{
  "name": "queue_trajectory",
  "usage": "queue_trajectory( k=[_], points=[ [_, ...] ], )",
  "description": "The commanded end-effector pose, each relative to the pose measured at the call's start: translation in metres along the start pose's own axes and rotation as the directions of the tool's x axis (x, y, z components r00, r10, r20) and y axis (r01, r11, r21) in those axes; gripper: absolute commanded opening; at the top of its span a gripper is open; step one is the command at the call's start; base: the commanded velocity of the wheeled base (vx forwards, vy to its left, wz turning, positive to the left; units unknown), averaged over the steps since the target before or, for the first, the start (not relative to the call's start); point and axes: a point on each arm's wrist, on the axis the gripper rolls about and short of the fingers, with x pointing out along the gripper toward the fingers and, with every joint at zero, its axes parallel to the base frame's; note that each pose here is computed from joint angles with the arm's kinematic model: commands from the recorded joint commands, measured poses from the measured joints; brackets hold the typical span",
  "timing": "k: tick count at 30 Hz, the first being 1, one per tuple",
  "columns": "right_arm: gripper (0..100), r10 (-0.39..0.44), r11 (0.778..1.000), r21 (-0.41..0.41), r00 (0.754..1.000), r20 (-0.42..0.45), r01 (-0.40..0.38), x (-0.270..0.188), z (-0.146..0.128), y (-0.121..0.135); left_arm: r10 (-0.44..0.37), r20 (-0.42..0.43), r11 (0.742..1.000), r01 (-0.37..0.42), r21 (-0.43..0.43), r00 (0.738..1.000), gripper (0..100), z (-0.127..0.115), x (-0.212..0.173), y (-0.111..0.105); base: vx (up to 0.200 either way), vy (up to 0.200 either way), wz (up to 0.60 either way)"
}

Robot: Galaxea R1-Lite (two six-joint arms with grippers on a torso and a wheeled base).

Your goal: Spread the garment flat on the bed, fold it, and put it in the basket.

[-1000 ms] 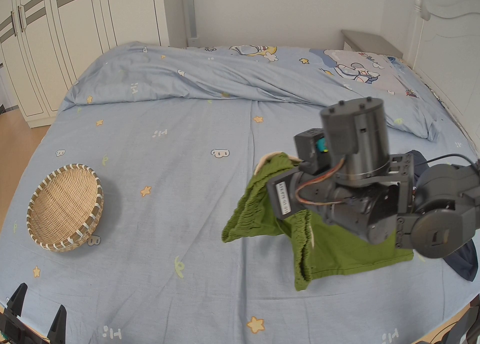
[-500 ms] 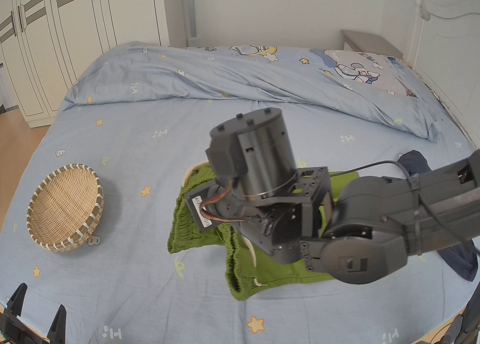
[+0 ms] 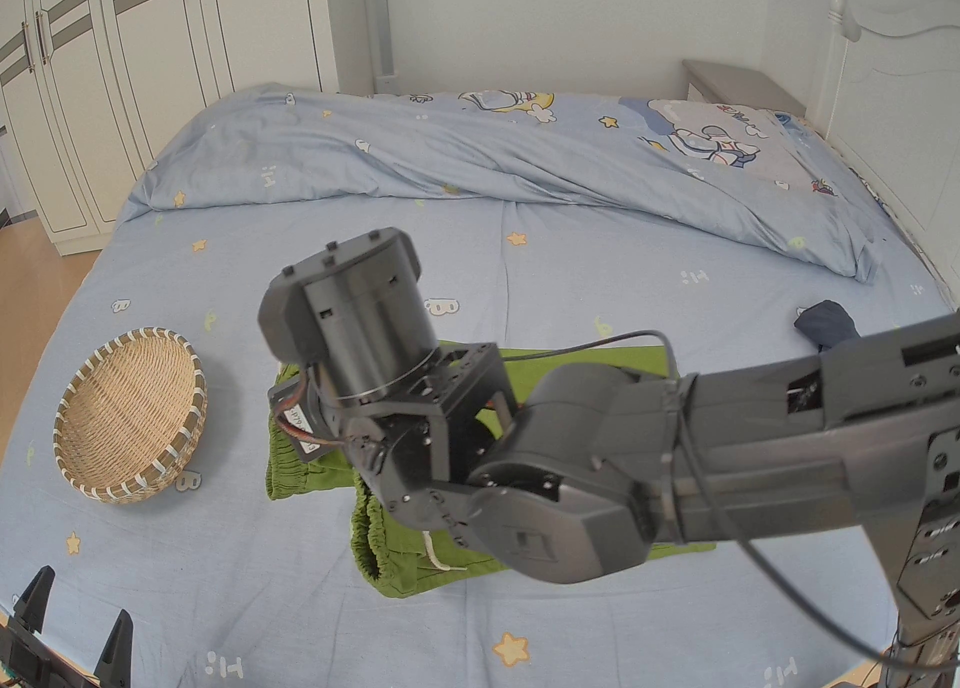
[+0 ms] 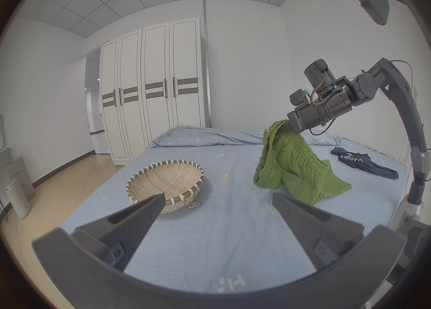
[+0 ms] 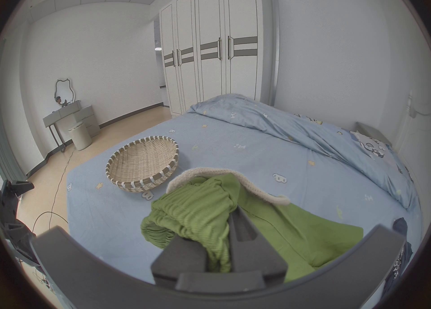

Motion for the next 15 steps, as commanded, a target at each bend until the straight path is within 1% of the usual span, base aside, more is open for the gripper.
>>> queue_trajectory(
  k=[1,6,7,15],
  points=[
    [0,0.023,1.0,-0.016,1.0,-0.02,-0.023,0.0135,-0.0126,0.0193,0.001,0.0,1.0,-0.001,0.001,1.0,100,-0.0053,0.0,-0.0002,0.0,0.0,0.0],
    [0,0.02,1.0,-0.019,0.999,-0.035,-0.02,0.0168,-0.018,0.0211,0.001,0.0,1.0,-0.001,-0.001,1.0,100,-0.0053,0.0,-0.0002,0.0,0.0,0.0],
    [100,0.02,1.0,-0.018,0.999,-0.037,-0.02,0.0169,-0.0184,0.0211,0.001,0.0,1.0,-0.001,0.001,1.0,100,-0.0053,0.0,-0.0002,0.0,0.0,0.0],
    [100,0.019,1.0,-0.006,0.999,-0.047,-0.02,0.014,-0.0204,0.0195,0.001,0.0,1.0,-0.001,0.001,1.0,100,-0.0053,0.0,-0.0002,0.0,0.0,0.0]
  ],
)
